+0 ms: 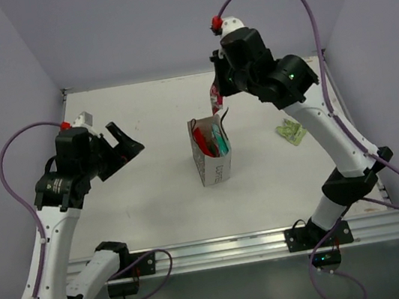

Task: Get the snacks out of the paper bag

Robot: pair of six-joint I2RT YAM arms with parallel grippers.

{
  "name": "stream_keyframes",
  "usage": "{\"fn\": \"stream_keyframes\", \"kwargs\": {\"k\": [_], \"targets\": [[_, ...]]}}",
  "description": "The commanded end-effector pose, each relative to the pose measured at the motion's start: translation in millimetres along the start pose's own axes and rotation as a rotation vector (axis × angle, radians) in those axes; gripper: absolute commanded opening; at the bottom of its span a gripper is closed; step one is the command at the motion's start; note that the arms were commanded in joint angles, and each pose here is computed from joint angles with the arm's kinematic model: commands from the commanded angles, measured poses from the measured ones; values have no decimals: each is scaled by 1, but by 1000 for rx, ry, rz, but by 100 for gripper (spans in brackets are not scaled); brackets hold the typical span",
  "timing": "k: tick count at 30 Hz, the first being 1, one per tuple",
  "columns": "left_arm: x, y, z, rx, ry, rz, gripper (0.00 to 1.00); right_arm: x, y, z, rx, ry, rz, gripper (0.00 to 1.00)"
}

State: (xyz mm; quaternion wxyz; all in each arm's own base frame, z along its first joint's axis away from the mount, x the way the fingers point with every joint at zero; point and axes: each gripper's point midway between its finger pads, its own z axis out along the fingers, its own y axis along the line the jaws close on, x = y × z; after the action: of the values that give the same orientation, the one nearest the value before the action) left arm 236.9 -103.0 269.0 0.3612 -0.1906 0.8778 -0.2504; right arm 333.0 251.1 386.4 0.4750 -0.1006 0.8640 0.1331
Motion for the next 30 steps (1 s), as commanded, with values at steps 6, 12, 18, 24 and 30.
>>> {"fn": "stream_keyframes", "kwargs": {"k": [6,12,18,24,30], "targets": [[3,-4,-9,29,-10,-13,99,-68,-103,-43,254,-287,225,0],[6,-2,-7,29,-5,-17,99,-13,-213,-19,648,-202,315,0],[5,-5,-6,38,-4,-19,99,80,-274,29,867,16,387,0],[6,-4,-8,32,-2,-19,98,147,-314,54,993,170,392,0],[8,-3,-12,26,5,-14,98,186,-343,76,1048,296,414,0]]}}
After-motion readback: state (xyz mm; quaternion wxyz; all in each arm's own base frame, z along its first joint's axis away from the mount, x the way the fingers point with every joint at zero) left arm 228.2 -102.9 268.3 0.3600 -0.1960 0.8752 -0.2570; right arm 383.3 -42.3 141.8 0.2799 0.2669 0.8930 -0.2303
